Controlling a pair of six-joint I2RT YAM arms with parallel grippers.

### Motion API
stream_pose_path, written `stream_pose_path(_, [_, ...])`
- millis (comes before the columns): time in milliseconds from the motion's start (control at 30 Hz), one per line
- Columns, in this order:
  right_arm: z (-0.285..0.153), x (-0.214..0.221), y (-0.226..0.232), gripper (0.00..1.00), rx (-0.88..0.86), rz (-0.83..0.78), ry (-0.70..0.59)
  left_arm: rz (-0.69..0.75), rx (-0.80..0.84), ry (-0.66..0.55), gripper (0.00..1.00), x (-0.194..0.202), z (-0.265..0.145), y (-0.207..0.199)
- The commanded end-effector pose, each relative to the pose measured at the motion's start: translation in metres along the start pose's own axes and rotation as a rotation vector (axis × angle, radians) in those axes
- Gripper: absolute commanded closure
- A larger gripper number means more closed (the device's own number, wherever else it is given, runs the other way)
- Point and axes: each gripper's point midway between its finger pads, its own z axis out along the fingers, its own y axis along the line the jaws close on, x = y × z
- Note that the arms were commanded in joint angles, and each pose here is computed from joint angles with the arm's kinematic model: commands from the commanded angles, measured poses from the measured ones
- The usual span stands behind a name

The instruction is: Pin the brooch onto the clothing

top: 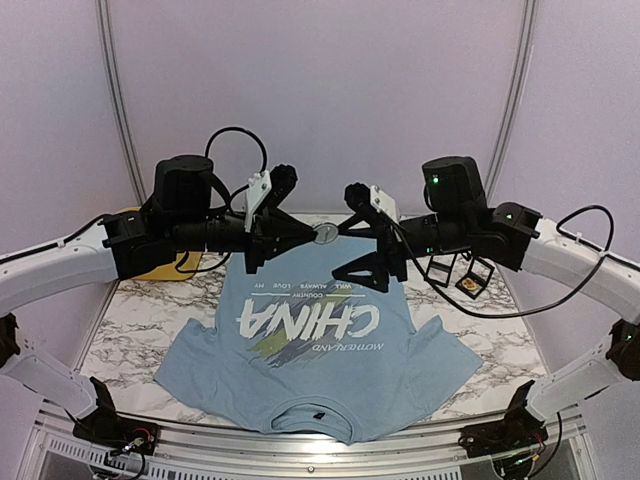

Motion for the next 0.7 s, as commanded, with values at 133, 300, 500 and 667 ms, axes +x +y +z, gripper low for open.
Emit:
stream_pose_path(133, [-0.033,-0.056,-0.017,0.14,-0.075,0.181,-0.416,-0.087,-0.029,-0.181,1.00,-0.045,-0.013,0.007])
stream_pose_path(300, [-0.031,-0.062,-0.020,0.57,-0.070,0.195,-0.488,-0.102,-0.035,-0.180,1.00,-0.045,-0.012,0.009])
stream_pose_path(500, [-0.028,-0.070,-0.004,0.60,-0.104,0.114,-0.505,-0.105,-0.035,-0.181,1.00,-0.046,-0.012,0.009])
stream_pose_path(667, [-0.011,-0.064,-0.002,0.69,-0.127,0.133,-0.453,-0.100,-0.035,-0.182,1.00,-0.046,-0.011,0.009])
